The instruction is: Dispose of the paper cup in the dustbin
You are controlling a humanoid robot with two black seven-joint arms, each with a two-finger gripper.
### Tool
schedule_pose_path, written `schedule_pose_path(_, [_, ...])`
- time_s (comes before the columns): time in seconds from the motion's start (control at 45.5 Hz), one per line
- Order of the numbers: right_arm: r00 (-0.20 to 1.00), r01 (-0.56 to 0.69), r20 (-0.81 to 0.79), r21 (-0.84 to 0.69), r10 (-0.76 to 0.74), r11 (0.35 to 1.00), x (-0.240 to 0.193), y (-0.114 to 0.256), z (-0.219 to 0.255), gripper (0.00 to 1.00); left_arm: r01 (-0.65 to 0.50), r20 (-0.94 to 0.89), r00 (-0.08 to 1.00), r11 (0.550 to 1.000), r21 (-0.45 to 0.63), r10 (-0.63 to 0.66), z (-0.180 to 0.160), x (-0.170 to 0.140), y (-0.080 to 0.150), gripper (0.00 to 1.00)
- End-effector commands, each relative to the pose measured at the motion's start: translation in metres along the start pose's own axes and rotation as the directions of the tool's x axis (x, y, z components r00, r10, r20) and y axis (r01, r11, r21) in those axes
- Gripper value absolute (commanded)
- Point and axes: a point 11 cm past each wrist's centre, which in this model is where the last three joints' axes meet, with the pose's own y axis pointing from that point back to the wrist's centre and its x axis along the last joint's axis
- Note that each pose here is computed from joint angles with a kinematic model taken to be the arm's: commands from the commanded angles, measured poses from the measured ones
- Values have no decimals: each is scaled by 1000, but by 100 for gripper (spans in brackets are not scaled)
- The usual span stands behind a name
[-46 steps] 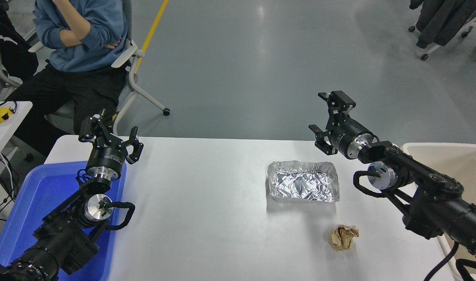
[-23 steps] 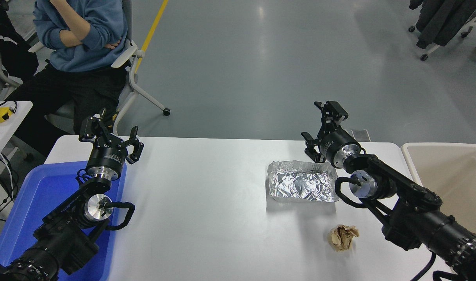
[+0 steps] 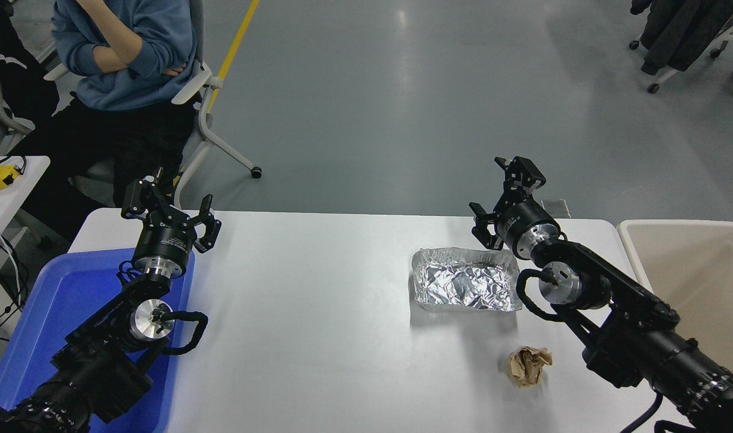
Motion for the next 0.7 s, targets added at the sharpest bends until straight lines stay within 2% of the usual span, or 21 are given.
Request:
schedule_pose_path(0.0, [999,-10,36,19,9,1000,5,-10,-14,100,1,-1,1000,1000,0,-1,0,0,0,100])
schedule_pose_path(0.264, [999,10,36,17,-10,1000,11,-10,-14,100,0,0,1000,1000,0,0,0,0,0,100])
schedule_pose_path(0.374, [998,54,43,14,-55,998,15,-6,-12,100,0,0,1000,1000,0,0,0,0,0,100])
schedule_pose_path(0.681, [998,53,43,3,-53,999,23,-3,-7,100,0,0,1000,1000,0,0,0,0,0,100])
